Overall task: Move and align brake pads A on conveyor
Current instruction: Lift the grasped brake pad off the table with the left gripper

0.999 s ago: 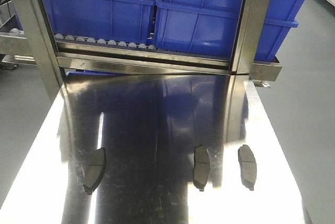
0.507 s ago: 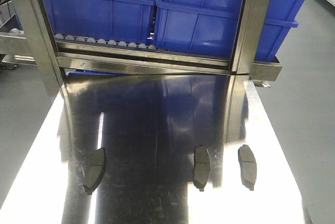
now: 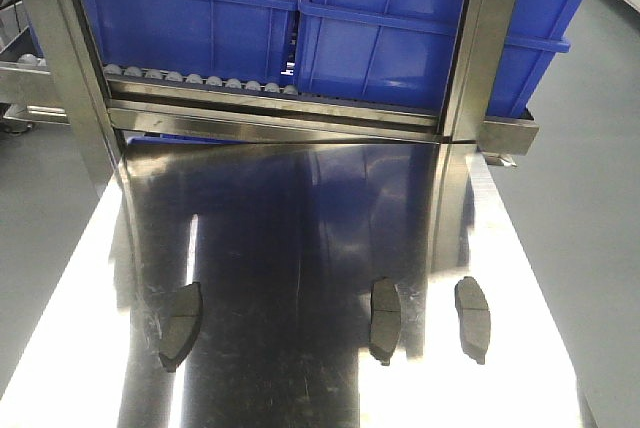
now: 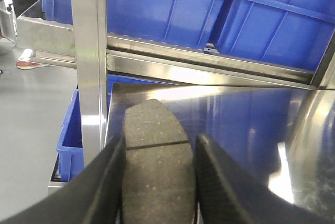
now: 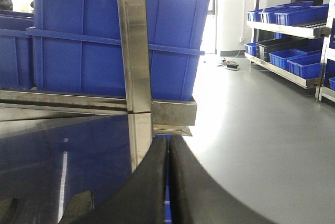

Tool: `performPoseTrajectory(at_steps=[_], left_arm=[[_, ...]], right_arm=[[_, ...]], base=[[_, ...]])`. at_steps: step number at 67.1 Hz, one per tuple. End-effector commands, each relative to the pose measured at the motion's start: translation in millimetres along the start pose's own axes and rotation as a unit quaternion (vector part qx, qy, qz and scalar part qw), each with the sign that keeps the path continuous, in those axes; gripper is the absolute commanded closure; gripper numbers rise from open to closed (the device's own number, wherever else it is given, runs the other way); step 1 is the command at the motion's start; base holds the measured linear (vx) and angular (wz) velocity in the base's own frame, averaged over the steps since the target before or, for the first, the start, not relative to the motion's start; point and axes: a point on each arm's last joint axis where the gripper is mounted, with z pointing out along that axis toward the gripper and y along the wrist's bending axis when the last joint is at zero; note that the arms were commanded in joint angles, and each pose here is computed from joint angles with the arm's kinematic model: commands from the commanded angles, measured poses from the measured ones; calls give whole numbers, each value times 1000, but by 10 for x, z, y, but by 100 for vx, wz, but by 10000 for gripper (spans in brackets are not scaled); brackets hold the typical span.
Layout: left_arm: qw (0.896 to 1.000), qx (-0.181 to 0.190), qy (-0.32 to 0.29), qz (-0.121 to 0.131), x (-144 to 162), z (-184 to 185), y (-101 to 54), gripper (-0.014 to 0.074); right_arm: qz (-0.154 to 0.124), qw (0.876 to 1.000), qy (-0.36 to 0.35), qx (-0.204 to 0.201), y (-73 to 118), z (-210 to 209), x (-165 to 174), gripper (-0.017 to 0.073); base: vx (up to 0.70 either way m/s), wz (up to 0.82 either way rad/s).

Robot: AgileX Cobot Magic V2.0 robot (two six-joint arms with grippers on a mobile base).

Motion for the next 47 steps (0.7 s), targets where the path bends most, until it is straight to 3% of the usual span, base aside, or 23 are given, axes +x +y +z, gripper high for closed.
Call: performPoseTrajectory(at_steps=[1, 12, 22, 29, 37, 47], left_arm=[[998, 0, -60, -10, -181, -16, -7, 600], [998, 0, -60, -10, -181, -16, -7, 600], [998, 0, -60, -10, -181, -16, -7, 600], [998, 0, -60, -10, -181, -16, -7, 600], [998, 0, -60, -10, -181, -16, -7, 600], [998, 0, -60, -10, -181, -16, -7, 600]], right_arm=[[-16, 999, -42, -4, 9, -5, -45, 571], [-16, 998, -61, -6, 14, -9, -85, 571], [11, 991, -129, -17, 29, -34, -215, 571], [7, 987, -158, -19, 35, -57, -408, 571], [5, 991, -131, -15, 32, 23, -664, 571], [9, 999, -43, -6, 22, 347, -997, 571]], base=[[0, 0], [0, 0], [0, 0], [0, 0], [0, 0], [0, 0]])
